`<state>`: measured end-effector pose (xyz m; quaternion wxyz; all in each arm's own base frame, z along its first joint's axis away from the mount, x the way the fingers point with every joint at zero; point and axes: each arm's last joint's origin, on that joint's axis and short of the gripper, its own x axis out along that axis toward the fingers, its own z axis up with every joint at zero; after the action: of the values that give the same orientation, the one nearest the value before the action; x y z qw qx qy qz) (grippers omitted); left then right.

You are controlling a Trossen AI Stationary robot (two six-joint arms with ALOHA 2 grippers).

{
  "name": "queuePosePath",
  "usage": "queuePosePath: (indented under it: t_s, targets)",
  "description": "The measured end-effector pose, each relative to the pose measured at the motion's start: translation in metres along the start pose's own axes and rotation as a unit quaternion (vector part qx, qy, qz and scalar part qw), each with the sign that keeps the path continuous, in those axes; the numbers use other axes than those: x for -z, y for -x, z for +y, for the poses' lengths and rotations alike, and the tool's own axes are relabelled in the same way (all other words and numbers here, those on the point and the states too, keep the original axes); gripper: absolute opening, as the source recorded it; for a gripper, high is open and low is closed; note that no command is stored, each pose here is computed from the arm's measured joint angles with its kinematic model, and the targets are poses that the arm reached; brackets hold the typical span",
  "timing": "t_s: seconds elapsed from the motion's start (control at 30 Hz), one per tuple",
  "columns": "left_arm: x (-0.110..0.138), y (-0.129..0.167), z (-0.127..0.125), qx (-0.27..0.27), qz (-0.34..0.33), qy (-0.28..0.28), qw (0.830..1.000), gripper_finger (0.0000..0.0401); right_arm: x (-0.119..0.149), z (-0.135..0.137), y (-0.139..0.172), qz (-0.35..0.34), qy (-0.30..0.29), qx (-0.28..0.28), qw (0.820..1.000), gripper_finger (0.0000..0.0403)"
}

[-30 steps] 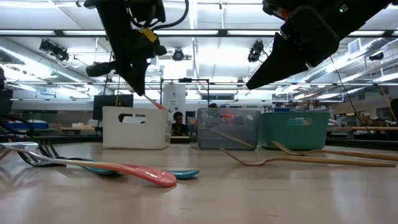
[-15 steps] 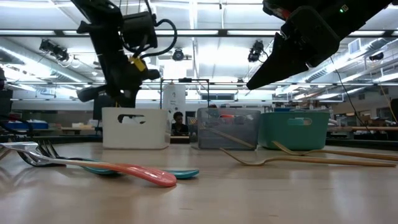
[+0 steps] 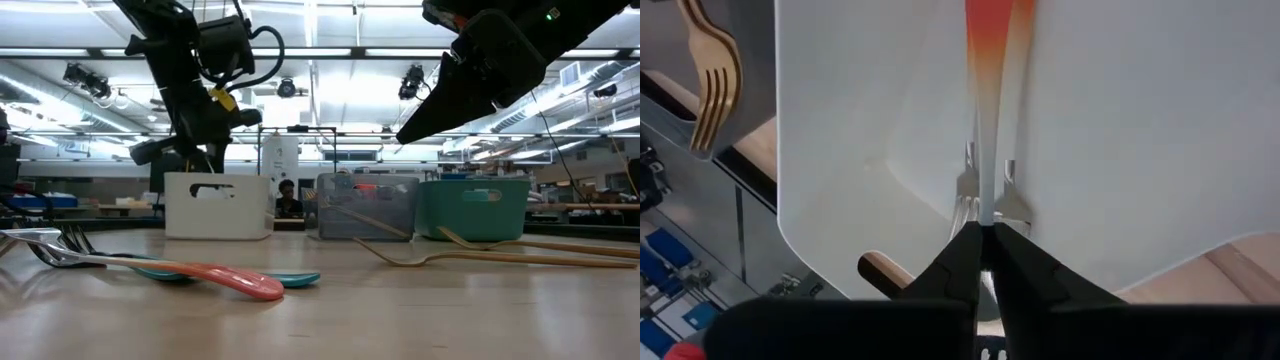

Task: Sort silverware by color (type)
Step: Put the orange fork into the white bin, then put the gold fork into the black bin

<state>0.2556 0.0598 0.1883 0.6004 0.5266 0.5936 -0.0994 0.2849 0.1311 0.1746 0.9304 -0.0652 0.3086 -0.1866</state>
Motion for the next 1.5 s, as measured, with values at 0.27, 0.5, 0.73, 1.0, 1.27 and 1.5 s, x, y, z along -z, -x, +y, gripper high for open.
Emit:
queuePosePath:
  t_s: [0.27,0.5,0.73,1.0,1.27,1.5]
  targets:
    - [0.000,0.000,0.001,-0.006,0.009,0.004,1.000,0.0099,0.000,0.000,0.000,0.000,0.000,0.000,1.000,0.0110]
    - [-0.010,0.014,0.008,-0.041,0.004,0.009,0.999,0.0127,0.000,0.000,0.000,0.000,0.000,0.000,1.000,0.0110]
    - [-0.028,0.049,0.029,-0.097,-0.044,0.060,0.992,0.0124,0.000,0.000,0.000,0.000,-0.002,-0.001,1.000,0.0110]
    - [-0.052,0.076,0.034,-0.097,-0.148,0.139,0.974,0.0123,0.002,0.006,0.000,0.044,0.001,-0.107,0.993,0.0110]
    - [-0.071,0.089,0.020,-0.048,-0.208,0.243,0.946,0.0123,0.019,0.009,0.000,0.069,0.001,-0.173,0.983,0.0116]
    - [-0.087,0.102,0.008,0.000,-0.238,0.387,0.891,0.0123,0.029,0.013,0.003,0.075,-0.004,-0.206,0.976,0.0159]
